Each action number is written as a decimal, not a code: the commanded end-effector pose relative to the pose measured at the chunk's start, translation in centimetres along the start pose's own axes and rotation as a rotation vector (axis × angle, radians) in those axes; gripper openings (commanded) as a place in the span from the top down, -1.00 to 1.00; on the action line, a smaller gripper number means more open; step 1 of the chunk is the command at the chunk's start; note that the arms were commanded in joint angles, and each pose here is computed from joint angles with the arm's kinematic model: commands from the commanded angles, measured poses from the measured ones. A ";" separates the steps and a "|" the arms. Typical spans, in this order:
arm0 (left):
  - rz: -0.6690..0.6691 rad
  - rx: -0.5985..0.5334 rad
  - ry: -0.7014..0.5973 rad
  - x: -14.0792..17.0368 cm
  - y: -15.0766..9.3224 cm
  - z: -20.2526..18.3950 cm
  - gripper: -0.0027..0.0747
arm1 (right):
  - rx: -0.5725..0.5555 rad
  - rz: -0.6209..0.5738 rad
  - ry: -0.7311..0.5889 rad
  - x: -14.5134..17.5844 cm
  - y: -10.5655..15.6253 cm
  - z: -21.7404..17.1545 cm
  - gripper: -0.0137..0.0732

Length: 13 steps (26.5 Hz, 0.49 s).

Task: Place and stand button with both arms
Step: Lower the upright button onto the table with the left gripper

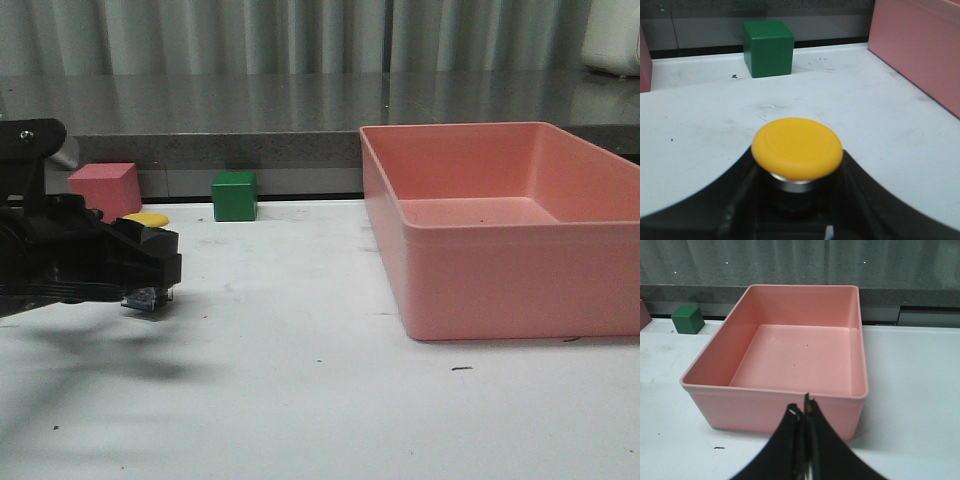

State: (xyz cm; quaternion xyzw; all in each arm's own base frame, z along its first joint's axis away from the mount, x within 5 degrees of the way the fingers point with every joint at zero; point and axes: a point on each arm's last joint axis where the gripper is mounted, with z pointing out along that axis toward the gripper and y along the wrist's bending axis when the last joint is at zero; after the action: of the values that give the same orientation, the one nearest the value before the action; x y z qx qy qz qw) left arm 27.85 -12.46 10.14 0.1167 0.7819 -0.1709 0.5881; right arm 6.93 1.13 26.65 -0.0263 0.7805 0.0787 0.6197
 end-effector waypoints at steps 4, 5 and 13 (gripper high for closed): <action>-0.009 0.020 -0.204 -2.4 -0.4 0.0 0.52 | -0.002 -0.015 -0.103 -1.6 0.1 -0.3 0.84; -0.009 0.020 -0.204 -2.4 -0.4 0.0 0.52 | -0.002 -0.015 -0.103 -1.6 0.1 -0.3 0.84; -0.009 0.020 -0.204 -2.4 -0.4 0.0 -0.04 | -0.002 -0.015 -0.103 -1.6 0.1 -0.3 0.84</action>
State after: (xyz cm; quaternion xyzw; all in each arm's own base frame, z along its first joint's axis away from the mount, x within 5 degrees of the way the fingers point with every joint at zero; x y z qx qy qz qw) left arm 27.91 -12.45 9.79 0.1150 0.7817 -0.1704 0.5888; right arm 6.93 1.13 26.65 -0.0263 0.7805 0.0787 0.6197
